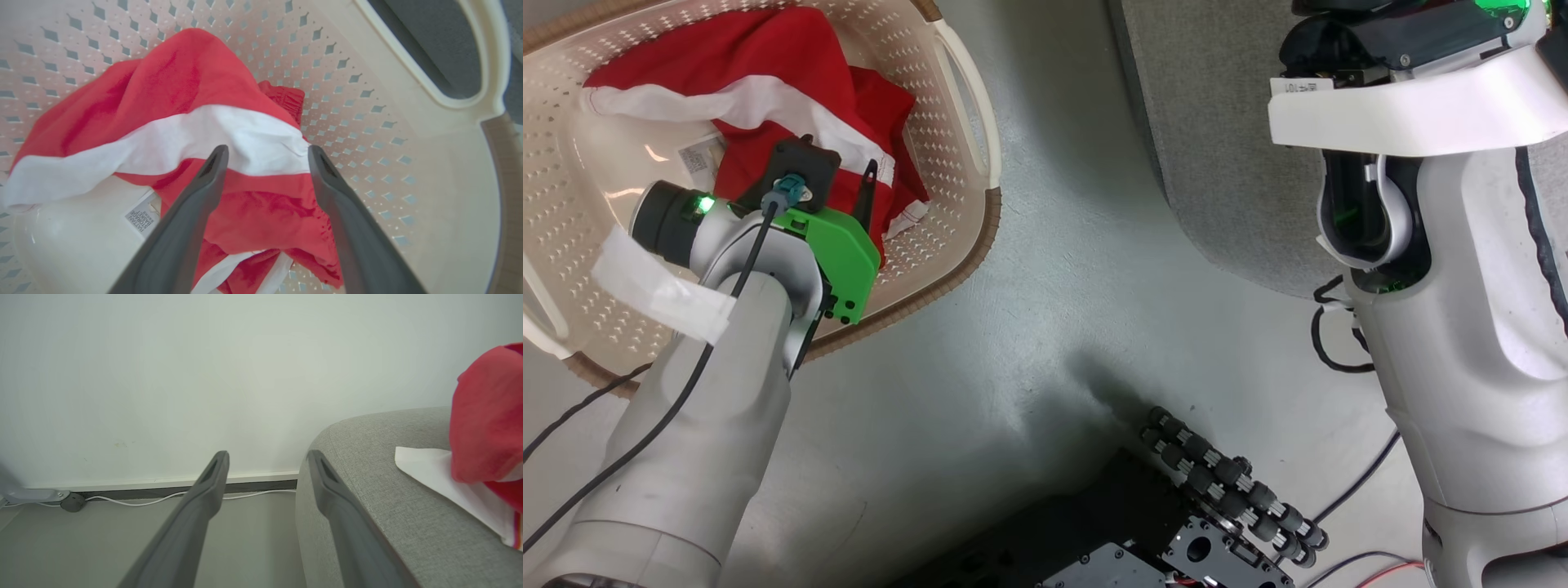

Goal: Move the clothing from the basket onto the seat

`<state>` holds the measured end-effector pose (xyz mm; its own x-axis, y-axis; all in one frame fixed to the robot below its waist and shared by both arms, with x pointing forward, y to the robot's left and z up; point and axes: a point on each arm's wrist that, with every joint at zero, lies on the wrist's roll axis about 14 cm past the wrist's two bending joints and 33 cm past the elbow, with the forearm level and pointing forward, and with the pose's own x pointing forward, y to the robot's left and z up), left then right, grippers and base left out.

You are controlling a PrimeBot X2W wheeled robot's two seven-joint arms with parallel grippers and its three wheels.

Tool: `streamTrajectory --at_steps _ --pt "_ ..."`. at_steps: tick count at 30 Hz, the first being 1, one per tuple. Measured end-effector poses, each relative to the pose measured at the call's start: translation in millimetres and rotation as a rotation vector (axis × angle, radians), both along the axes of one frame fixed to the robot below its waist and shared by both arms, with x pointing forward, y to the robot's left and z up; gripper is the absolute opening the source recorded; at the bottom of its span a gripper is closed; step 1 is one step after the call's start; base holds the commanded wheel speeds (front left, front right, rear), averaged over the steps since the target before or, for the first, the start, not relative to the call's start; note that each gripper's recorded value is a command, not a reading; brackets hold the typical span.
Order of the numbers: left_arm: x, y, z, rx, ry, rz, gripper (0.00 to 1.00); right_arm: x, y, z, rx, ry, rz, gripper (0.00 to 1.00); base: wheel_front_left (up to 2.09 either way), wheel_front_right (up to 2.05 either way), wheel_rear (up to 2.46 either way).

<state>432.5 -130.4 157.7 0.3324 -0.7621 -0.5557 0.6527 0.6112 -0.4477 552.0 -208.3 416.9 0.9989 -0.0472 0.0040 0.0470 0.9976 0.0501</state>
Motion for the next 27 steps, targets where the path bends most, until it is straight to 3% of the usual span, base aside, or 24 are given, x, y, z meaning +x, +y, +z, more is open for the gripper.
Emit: streamTrajectory --at_steps 2,3,4,6,7,8,27 --pt "-0.7 -1.7 -0.5 0.005 0.006 -0.011 1.00 -0.3 0.1 0.3 -0.001 0.000 -0.002 1.00 0.00 0.00 0.00" --pt "-1.7 -2.3 -0.7 0.005 0.008 -0.016 0.94 -0.4 0.2 0.6 -0.001 0.000 -0.002 1.00 0.00 0.00 0.00" --pt "-2.7 -2.5 -1.2 0.007 0.010 -0.019 0.58 -0.5 0.2 0.7 -0.001 0.000 -0.001 1.00 0.00 0.00 0.00" --pt "-4.1 -2.3 -2.4 0.012 0.013 -0.025 0.29 -0.7 0.2 0.9 -0.001 0.000 -0.001 1.00 0.00 0.00 0.00" --pt "-4.1 -2.4 -2.6 0.013 0.013 -0.026 0.08 -0.8 0.2 1.0 -0.001 0.000 -0.002 1.00 0.00 0.00 0.00" --pt "-3.9 -2.7 -2.4 0.013 0.012 -0.027 0.00 -0.8 0.0 1.2 -0.002 0.000 -0.002 1.00 0.00 0.00 0.00" --pt "14.4 -20.5 59.6 -0.125 -0.162 -0.032 0.00 -13.4 -8.1 5.6 -0.027 0.028 -0.038 1.00 0.00 0.00 0.00"
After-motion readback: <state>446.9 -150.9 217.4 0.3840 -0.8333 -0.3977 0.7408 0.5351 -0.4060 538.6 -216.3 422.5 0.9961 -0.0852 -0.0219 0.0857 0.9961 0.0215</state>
